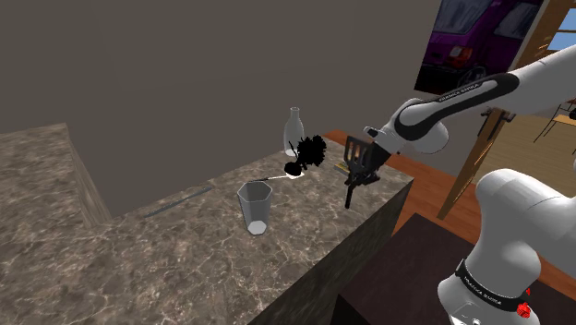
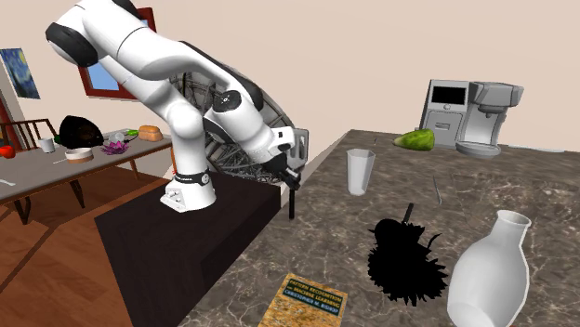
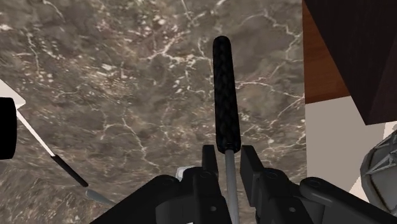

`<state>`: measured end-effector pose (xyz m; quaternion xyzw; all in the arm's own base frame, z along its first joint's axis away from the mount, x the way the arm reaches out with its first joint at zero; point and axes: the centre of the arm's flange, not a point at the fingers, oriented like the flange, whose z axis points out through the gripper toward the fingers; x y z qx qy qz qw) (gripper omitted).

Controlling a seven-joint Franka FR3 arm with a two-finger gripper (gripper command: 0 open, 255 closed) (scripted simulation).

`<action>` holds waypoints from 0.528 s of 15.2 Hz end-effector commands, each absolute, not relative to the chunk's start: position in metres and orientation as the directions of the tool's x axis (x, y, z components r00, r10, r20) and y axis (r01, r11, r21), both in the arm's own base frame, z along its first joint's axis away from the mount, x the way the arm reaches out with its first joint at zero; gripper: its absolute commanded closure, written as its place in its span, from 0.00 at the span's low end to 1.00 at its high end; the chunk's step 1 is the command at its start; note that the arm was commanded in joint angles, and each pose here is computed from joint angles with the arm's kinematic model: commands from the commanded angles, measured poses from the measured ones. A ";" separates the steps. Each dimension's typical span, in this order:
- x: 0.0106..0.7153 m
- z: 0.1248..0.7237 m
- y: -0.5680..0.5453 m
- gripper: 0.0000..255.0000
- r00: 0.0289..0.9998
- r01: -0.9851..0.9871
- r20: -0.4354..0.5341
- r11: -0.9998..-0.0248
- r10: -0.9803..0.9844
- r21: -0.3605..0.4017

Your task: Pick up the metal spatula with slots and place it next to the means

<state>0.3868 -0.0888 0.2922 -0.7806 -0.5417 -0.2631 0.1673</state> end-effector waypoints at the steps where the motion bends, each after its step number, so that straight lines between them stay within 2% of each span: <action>1: 0.388 0.302 -0.089 1.00 0.275 0.934 0.592 -0.357 0.758 0.024; 8: 0.388 0.339 -0.089 1.00 0.275 0.934 0.592 -0.357 0.758 0.024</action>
